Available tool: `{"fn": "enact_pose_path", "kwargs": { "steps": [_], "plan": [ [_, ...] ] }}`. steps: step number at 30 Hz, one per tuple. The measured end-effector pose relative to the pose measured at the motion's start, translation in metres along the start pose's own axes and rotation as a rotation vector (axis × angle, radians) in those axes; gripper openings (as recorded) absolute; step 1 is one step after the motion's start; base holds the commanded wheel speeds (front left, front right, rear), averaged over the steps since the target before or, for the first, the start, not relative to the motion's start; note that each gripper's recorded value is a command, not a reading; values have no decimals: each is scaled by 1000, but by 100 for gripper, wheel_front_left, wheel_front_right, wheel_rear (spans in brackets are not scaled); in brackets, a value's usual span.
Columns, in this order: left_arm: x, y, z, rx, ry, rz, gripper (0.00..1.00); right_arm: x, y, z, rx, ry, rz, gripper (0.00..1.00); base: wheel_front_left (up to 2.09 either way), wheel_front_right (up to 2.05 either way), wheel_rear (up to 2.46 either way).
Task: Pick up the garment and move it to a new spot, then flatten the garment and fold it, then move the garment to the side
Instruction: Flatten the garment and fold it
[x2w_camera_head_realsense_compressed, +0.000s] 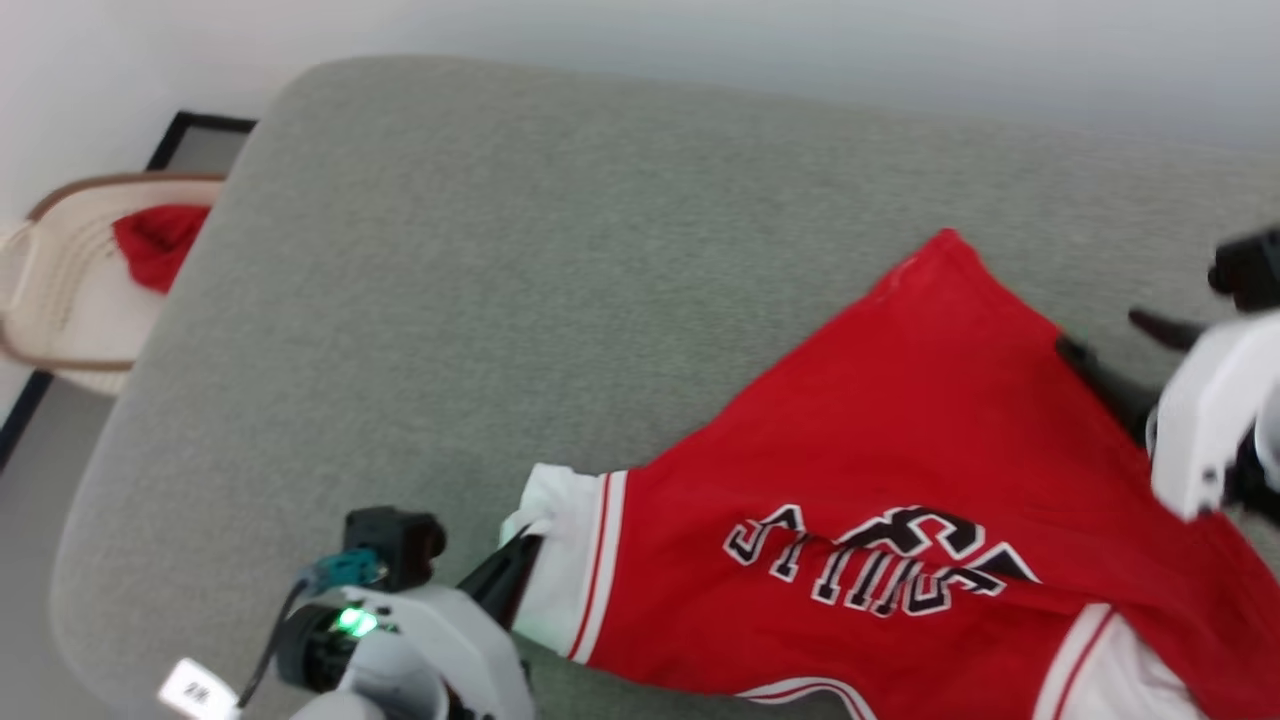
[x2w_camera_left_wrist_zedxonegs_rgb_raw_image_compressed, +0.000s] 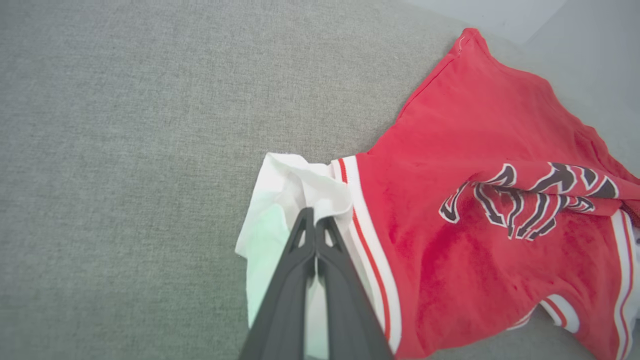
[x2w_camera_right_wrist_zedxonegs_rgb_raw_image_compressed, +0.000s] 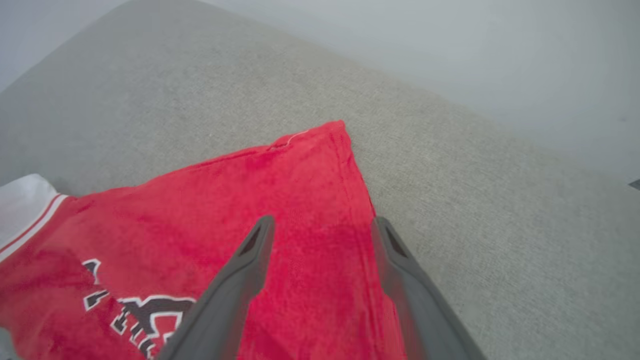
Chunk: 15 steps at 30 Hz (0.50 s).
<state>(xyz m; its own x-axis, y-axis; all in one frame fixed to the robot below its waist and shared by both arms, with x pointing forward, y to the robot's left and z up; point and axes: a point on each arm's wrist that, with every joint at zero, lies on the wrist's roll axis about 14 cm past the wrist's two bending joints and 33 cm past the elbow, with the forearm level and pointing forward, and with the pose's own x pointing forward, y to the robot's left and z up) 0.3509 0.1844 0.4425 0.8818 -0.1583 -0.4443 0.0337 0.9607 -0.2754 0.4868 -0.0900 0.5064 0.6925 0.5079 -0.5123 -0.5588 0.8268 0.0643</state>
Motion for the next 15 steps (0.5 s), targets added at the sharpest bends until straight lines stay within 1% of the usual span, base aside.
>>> {"fn": "enact_pose_path", "kwargs": {
  "steps": [3, 6, 9, 15],
  "plan": [
    [2, -2, 1, -1, -6, -7, 0, 27, -4, 4, -18, 34, 9, 100, 0, 0, 0],
    [4, -3, 1, -4, -7, -12, 0, 53, -10, 2, -31, 101, 13, 100, 0, 0, 0],
    [6, -2, 0, -9, -10, -8, 0, 78, -7, 2, -55, 163, 26, 100, 0, 0, 0],
    [10, 2, -6, -30, -7, 3, 0, 117, -6, -16, -100, 306, 34, 100, 0, 0, 0]
  ]
}}
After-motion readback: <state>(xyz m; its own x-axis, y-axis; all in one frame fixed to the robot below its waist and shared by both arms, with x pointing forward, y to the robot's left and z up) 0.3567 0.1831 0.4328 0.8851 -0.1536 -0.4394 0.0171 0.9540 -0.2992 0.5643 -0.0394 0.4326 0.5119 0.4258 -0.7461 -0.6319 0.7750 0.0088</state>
